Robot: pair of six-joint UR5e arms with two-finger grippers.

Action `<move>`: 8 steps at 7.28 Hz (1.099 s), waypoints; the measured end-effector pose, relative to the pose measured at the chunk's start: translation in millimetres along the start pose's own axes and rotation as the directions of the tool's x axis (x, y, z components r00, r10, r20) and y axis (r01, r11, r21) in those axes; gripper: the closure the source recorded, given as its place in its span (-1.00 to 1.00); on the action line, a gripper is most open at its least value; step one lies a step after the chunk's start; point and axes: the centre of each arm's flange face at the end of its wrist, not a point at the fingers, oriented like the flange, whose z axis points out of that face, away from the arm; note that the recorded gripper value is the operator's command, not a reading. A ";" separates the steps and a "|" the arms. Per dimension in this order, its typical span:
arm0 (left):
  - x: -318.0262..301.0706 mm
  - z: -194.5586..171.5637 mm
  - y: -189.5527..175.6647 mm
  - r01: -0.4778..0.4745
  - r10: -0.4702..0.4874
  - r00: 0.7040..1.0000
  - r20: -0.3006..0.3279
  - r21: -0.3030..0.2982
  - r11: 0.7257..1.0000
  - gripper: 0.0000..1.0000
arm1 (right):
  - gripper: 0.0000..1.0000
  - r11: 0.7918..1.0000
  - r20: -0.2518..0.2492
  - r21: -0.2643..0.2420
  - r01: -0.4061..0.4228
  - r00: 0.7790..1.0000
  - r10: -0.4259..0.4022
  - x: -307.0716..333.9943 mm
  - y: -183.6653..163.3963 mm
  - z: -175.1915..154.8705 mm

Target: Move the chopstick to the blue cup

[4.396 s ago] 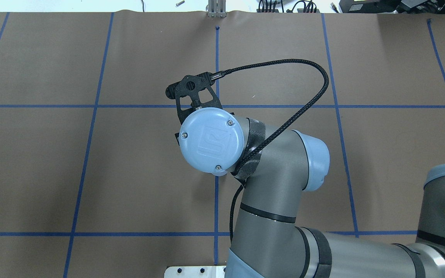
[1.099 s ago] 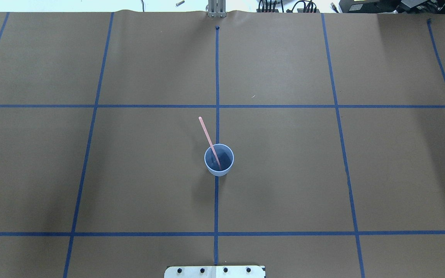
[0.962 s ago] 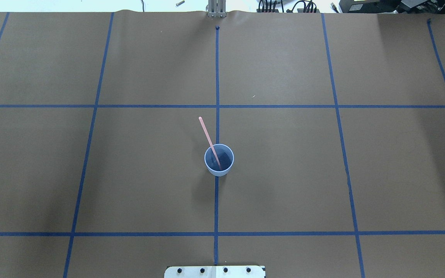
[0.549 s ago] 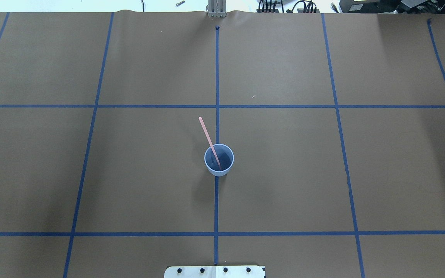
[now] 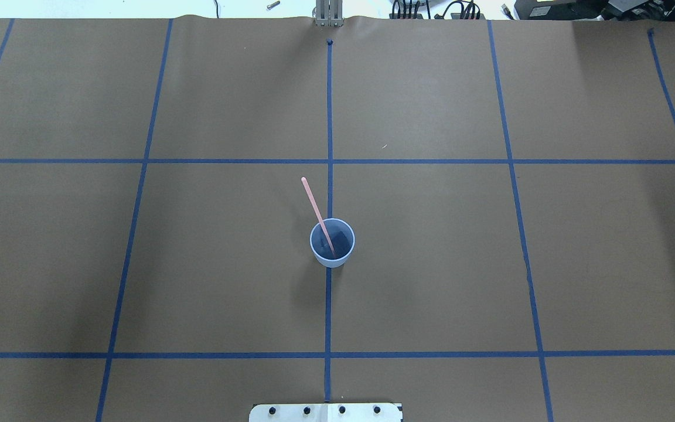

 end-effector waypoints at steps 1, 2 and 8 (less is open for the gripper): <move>0.7 -0.9 0.0 -0.002 0.002 1.000 0.000 0.002 1.000 -0.98 | -1.00 1.000 0.021 0.004 0.001 1.000 -0.001 -2.0 1.4 0.2; 1.8 -2.0 -0.2 -0.004 0.004 1.000 0.000 0.004 1.000 -0.98 | -1.00 1.000 0.032 0.008 0.006 0.999 -0.006 -3.5 1.7 -0.5; 2.1 -3.1 0.2 -0.004 0.004 1.000 -0.001 0.007 1.000 -0.98 | -1.00 1.000 0.044 -0.026 -0.017 0.999 0.018 9.3 12.6 17.1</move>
